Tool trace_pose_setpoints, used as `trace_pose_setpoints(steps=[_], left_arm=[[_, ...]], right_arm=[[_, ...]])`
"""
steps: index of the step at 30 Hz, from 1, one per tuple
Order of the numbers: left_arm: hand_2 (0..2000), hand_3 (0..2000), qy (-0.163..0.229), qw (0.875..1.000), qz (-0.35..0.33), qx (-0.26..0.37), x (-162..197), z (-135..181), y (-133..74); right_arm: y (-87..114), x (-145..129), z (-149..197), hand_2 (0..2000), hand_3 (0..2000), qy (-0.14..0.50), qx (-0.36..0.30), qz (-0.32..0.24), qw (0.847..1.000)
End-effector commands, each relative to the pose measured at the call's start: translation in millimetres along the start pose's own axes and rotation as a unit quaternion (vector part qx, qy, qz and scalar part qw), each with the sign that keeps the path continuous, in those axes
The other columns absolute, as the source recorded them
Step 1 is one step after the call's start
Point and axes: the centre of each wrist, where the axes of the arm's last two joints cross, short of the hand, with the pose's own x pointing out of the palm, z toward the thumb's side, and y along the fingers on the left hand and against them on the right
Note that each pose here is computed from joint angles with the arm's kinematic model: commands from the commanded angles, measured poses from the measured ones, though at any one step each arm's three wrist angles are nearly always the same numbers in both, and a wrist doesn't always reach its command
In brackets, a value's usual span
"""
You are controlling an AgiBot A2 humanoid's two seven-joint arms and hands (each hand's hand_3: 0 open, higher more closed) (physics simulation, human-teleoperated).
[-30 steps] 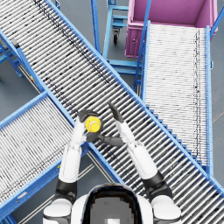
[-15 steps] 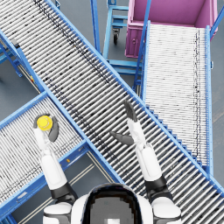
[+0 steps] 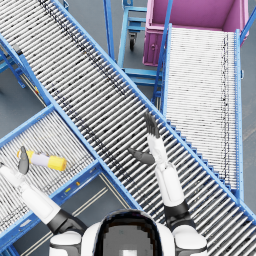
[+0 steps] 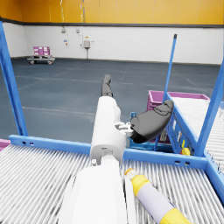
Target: Pick up the oil and place it on the left assembly line, put the cola on the right, and keep Sprite still
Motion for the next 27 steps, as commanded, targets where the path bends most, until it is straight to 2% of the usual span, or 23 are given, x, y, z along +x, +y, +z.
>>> trace_pose_setpoints(steps=[1,4,7,12,15,22,25,27], left_arm=[[0,0,0.010,0.992,-0.005,0.127,-3,64,12],[0,0,0.009,0.983,-0.060,0.174,23,88,10],[0,0,0.008,0.974,-0.119,0.192,51,96,6],[0,0,0.009,0.946,-0.222,0.237,100,117,-3],[0,0,0.004,0.940,-0.243,0.239,113,119,-5],[0,0,-0.010,0.915,-0.310,0.259,150,131,-22],[0,0,-0.017,0.905,-0.329,0.268,160,136,-29],[0,0,-0.019,0.904,-0.333,0.269,163,137,-31]], right_arm=[[-5,-6,9,0,0,0.001,-0.019,-0.013,1.000],[-6,-17,17,0,0,0.004,-0.036,-0.036,0.999],[-8,-29,21,0,0,0.008,-0.044,-0.060,0.997],[-8,-51,32,0,0,0.015,-0.066,-0.101,0.993],[-8,-60,35,0,0,0.018,-0.072,-0.118,0.990],[0,-84,47,0,0,0.029,-0.092,-0.166,0.981],[2,-90,49,0,0,0.031,-0.095,-0.177,0.979],[3,-86,43,0,0,0.028,-0.084,-0.171,0.981]])
